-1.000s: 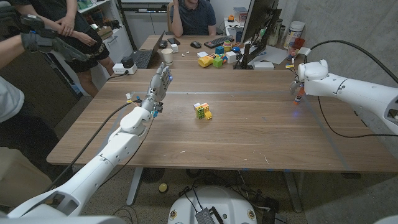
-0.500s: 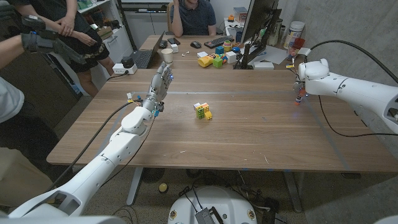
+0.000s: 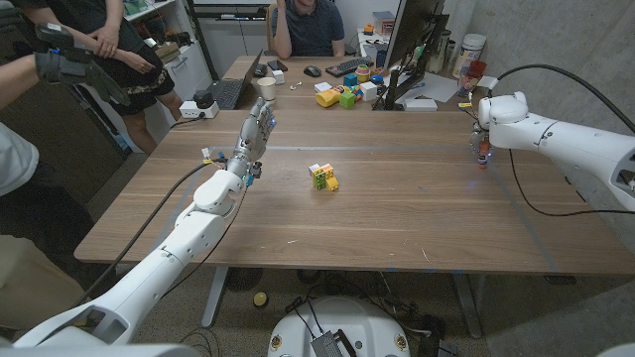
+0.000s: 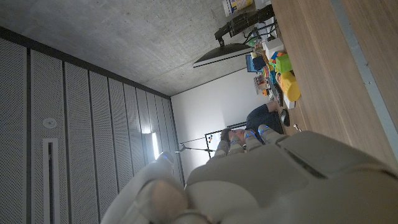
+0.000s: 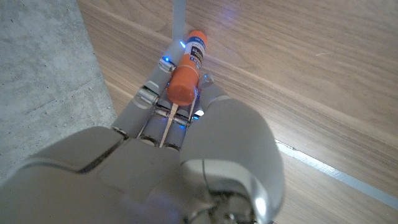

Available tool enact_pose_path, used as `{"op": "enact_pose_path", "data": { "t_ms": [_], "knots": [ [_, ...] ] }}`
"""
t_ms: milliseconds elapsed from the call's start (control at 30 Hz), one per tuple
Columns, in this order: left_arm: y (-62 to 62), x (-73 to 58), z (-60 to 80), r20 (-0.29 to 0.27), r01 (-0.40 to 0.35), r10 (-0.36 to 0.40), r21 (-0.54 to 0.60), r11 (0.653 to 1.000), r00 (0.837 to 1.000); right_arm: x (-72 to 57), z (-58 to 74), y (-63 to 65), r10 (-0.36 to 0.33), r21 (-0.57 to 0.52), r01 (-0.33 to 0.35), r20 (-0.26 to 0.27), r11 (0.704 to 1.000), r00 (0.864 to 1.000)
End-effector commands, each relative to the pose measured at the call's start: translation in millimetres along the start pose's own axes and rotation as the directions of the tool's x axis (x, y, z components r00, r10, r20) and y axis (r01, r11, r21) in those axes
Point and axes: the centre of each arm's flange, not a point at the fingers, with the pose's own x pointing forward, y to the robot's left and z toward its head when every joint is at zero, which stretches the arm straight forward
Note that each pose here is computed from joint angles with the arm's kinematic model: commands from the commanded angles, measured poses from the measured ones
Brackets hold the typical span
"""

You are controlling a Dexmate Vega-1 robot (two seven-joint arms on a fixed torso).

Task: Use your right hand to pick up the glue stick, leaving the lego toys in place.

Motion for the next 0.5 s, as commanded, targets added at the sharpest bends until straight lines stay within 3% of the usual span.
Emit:
{"op": "enact_pose_path", "data": {
  "t_ms": [33, 267, 500],
  "knots": [
    [0.8, -1.5, -0.4, -0.003, 0.0, 0.0, 0.0, 1.0, 1.0, 0.8, 1.3, -2.1, -0.022, 0.012, 0.022, 0.017, 1.0, 1.0],
    [-0.2, -1.2, -2.4, -0.006, 0.012, -0.012, -0.026, 1.0, 1.0, -6.3, -0.1, -5.1, -0.072, 0.015, 0.071, 0.026, 0.997, 0.997],
    [-1.2, -0.8, -3.3, -0.009, 0.02, -0.021, -0.025, 0.999, 1.0, -10.9, -1.8, -12.6, -0.065, 0.028, 0.064, 0.035, 0.998, 0.997]
  ]
}}
